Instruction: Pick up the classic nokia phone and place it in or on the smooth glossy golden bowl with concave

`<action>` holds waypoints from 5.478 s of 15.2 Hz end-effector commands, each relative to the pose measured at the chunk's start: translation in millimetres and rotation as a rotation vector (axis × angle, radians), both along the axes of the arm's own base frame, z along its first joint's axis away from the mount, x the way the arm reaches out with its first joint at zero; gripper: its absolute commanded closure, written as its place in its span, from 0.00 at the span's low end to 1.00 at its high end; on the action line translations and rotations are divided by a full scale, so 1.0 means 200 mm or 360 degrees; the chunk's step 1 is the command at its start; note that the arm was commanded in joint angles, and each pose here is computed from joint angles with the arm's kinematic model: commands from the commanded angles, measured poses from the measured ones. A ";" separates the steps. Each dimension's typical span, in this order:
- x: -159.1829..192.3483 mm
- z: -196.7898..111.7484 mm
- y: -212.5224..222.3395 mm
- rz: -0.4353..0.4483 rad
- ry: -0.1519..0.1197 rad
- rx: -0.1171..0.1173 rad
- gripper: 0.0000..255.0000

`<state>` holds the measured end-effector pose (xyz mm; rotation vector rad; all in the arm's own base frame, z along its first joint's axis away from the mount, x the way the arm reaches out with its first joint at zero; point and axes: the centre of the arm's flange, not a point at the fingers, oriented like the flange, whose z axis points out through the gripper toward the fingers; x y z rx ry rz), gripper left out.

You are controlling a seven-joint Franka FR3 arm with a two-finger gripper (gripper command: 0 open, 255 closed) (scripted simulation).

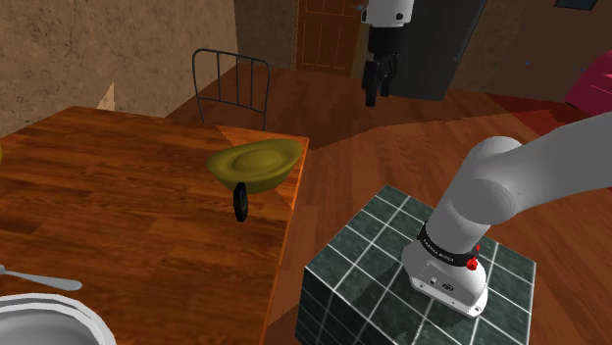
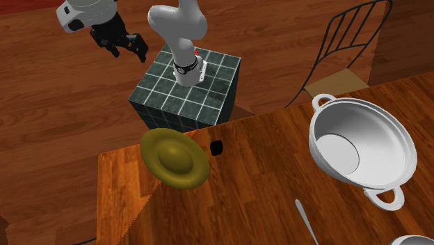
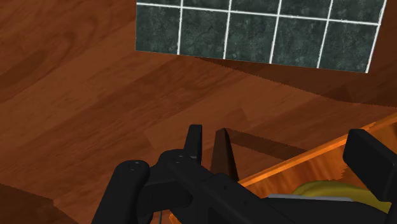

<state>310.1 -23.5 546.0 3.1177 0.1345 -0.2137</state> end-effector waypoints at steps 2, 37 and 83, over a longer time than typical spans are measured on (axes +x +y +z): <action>0.01 -0.03 0.06 -0.0003 -0.0007 -0.0001 0.00; 0.53 -0.91 1.71 -0.0097 -0.0215 -0.0022 0.00; 0.53 -0.29 1.71 -0.0097 -0.0215 -0.0022 1.00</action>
